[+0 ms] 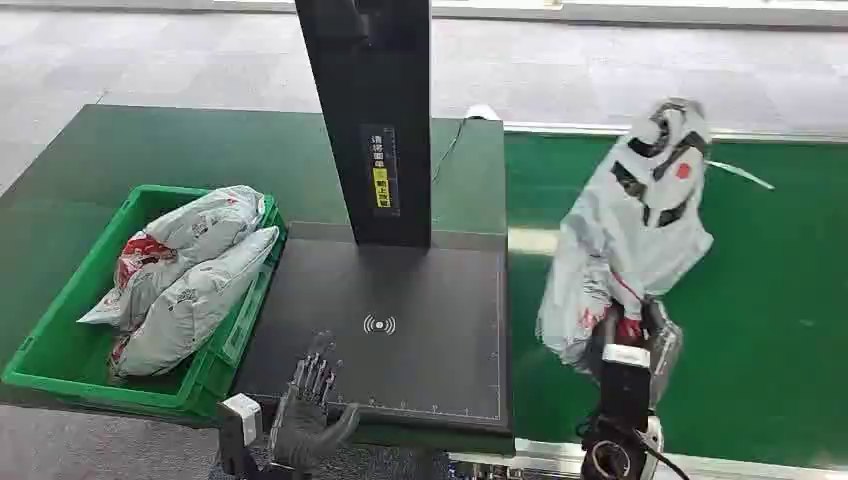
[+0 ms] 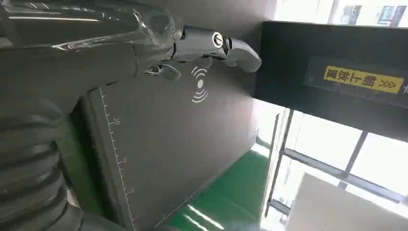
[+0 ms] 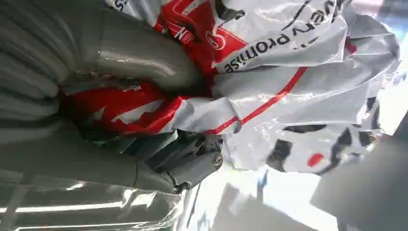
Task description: Moved the parcel from conveyor to table for the left to box.
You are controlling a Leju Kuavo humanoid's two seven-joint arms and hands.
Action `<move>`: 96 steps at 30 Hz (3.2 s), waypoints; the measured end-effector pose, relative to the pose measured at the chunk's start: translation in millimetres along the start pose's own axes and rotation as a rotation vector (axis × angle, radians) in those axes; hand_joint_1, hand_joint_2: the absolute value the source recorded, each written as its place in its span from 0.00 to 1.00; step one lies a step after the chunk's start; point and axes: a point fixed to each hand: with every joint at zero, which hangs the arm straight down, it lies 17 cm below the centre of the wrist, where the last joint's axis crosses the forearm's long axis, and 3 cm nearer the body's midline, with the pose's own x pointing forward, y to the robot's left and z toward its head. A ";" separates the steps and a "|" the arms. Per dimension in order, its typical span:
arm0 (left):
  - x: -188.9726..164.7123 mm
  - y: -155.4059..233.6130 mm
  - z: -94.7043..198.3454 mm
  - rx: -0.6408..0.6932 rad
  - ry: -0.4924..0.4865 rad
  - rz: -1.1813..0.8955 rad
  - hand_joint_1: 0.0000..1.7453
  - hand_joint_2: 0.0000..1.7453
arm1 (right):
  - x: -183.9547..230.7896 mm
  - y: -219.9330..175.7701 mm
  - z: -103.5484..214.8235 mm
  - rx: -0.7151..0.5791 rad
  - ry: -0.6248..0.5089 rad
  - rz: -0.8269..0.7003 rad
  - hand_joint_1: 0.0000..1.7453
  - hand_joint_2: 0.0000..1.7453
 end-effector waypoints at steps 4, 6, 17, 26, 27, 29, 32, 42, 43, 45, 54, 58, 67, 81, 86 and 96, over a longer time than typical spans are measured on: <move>3.9 3.8 -1.3 -0.001 -0.020 -0.005 0.00 1.00 | 20.6 80.9 35.1 0.344 0.008 -0.212 1.00 1.00; 6.3 6.6 -2.3 0.005 -0.034 -0.021 0.00 1.00 | 29.7 102.3 50.7 0.453 -0.009 -0.238 1.00 1.00; 25.1 23.8 -9.4 0.093 -0.118 -0.161 0.00 1.00 | 54.9 158.1 119.9 0.834 -0.077 -0.276 1.00 1.00; 86.3 77.3 -5.6 0.404 -0.313 -0.302 0.00 1.00 | 31.6 168.5 142.7 0.934 -0.022 -0.142 0.00 1.00; 92.6 81.5 -3.3 0.431 -0.329 -0.313 0.00 1.00 | 27.5 168.7 141.1 0.929 -0.013 -0.120 0.00 1.00; 103.4 87.0 0.7 0.473 -0.360 -0.334 0.00 1.00 | 19.9 168.9 137.5 0.917 0.009 -0.084 0.00 1.00; 116.9 93.3 6.6 0.531 -0.390 -0.354 0.00 1.00 | 10.7 168.8 132.9 0.903 0.035 -0.040 0.00 0.00; 140.2 95.5 11.6 0.573 -0.445 -0.335 0.00 1.00 | 7.2 163.2 115.0 0.835 0.063 -0.091 0.00 1.00; 139.8 91.5 10.1 0.554 -0.446 -0.330 0.00 1.00 | 8.9 161.3 110.9 0.820 0.071 -0.128 0.00 1.00; 136.9 77.5 5.3 0.482 -0.443 -0.319 0.00 1.00 | 12.1 156.1 101.1 0.789 0.081 -0.196 0.00 1.00; 63.9 -47.1 -5.7 -0.114 -0.269 -0.475 0.00 1.00 | 31.8 134.7 61.5 0.676 0.042 -0.426 0.00 1.00; 46.6 -63.1 -1.1 -0.192 -0.235 -0.507 0.00 1.00 | 30.9 130.0 57.3 0.658 0.042 -0.445 0.00 1.00; -12.6 -65.7 4.3 -0.316 -0.056 -0.746 0.00 1.00 | 37.9 105.9 49.2 0.567 0.004 -0.494 0.00 1.00; -86.2 -45.7 3.6 -0.397 0.169 -0.999 0.88 1.00 | 51.1 84.1 44.2 0.480 -0.030 -0.479 0.00 1.00; -74.0 -45.2 -3.6 -0.355 0.105 -0.997 0.95 1.00 | 52.7 80.9 42.3 0.467 -0.031 -0.478 0.00 1.00; 9.0 -33.8 -20.3 -0.107 -0.209 -0.936 1.00 1.00 | 50.6 72.7 45.9 0.451 -0.021 -0.471 0.00 1.00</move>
